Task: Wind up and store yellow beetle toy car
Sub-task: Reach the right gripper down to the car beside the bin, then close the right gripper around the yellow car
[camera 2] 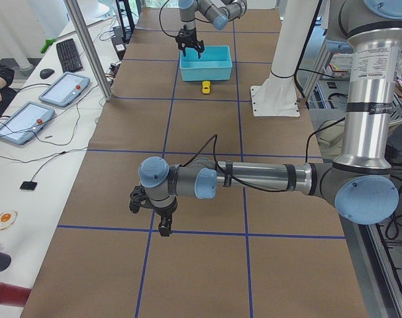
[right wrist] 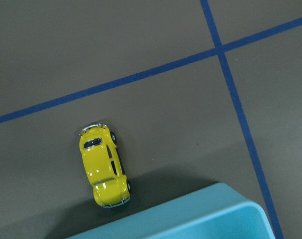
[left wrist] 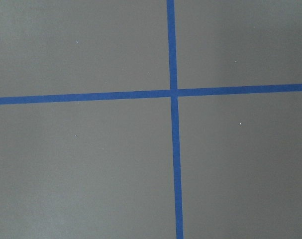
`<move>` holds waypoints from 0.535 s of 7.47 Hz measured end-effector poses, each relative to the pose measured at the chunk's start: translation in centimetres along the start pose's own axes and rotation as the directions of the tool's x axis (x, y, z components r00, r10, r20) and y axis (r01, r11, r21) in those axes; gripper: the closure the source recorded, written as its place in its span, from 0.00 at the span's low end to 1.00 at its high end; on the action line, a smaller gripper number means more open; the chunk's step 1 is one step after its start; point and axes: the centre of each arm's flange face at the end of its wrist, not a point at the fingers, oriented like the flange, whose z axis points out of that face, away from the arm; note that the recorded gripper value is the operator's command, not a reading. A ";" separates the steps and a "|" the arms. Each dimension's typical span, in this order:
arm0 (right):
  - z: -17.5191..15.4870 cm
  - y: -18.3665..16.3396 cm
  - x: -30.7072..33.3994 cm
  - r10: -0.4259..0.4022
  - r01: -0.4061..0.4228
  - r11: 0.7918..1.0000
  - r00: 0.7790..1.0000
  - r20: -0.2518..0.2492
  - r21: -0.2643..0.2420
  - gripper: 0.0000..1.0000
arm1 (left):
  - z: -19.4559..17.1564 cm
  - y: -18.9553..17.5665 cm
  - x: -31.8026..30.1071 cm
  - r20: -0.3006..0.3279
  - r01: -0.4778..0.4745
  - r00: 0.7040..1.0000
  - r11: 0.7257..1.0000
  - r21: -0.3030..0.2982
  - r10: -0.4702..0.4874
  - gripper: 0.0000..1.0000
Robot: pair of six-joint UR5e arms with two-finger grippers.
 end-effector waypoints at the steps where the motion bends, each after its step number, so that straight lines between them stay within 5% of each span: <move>1: 2.3 -1.5 -2.5 -0.051 0.050 0.999 0.998 -0.029 -0.012 0.00 | 0.0 0.1 -0.1 0.000 0.004 1.000 1.000 -0.003 -0.004 0.00; 4: 6.3 0.0 -6.5 -0.122 0.121 0.992 0.992 -0.027 -0.022 0.00 | 0.2 0.2 -0.2 0.002 0.014 1.000 1.000 -0.007 -0.014 0.00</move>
